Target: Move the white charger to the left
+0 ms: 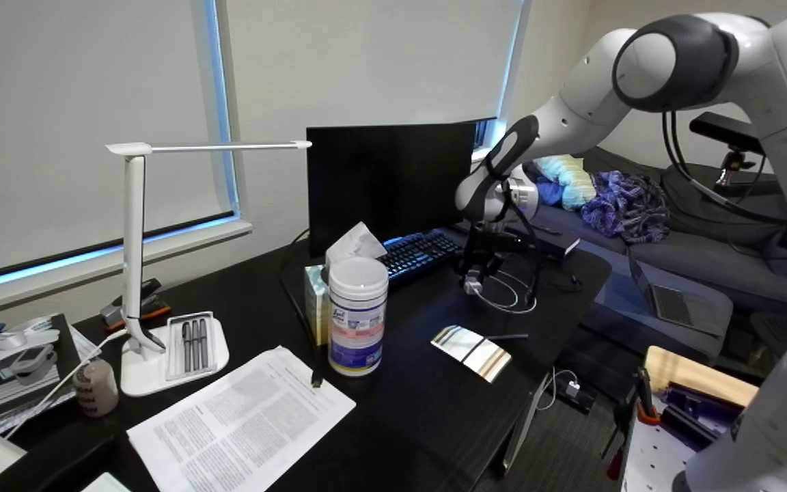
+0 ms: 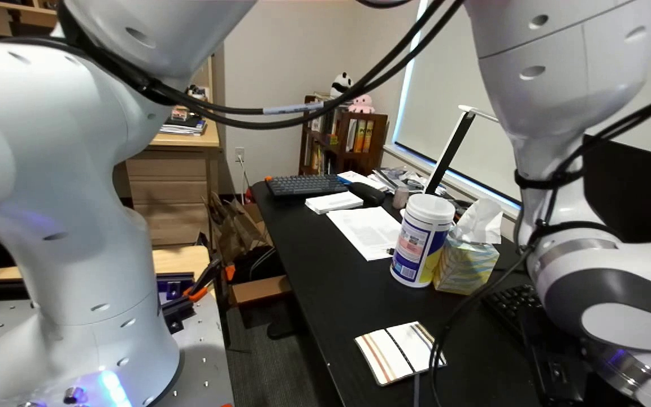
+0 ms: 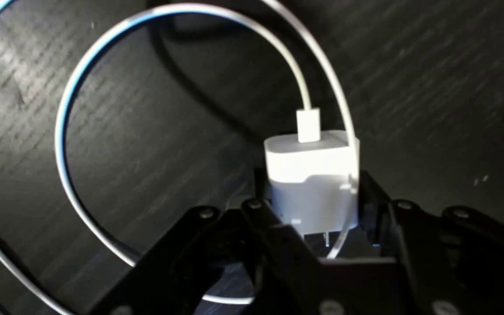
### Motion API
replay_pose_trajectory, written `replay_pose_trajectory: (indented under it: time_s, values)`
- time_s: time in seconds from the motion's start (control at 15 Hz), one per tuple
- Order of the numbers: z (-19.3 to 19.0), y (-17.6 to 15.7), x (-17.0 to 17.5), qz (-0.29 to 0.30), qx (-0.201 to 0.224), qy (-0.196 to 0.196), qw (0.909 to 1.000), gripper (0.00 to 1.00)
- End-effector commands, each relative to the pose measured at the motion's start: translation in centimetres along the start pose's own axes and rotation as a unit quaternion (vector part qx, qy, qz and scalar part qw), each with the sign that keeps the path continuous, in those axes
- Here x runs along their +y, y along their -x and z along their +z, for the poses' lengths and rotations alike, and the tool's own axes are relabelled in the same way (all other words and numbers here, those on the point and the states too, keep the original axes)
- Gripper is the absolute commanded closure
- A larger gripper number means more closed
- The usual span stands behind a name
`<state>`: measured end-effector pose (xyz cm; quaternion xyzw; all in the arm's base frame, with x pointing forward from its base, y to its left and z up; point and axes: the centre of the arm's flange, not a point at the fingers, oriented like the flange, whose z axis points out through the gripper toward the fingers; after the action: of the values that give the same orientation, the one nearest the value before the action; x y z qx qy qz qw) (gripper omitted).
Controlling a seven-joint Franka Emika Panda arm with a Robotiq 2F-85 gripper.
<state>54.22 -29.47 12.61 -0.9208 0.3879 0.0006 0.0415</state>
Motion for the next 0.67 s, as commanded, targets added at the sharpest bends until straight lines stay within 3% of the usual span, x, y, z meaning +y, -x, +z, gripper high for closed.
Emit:
replay_pose_trajectory:
  time_s: [0.0,0.13,0.2,0.4,0.47,0.6]
  values:
    - [-3.4,8.3,-2.0,-0.097,0.005,0.021,0.9950,0.76]
    - [-4.3,11.2,-3.5,-0.149,-0.001,0.030,0.9884,0.76]
    - [-1.6,6.7,-3.6,-0.101,-0.007,0.025,0.9945,0.51]
    - [-2.8,9.9,-4.6,-0.130,-0.011,0.027,0.9911,0.51]
    - [-3.0,10.1,-4.5,-0.133,-0.011,0.027,0.9907,0.76]
    - [-3.2,8.6,-3.7,-0.099,-0.001,0.033,0.9945,0.76]
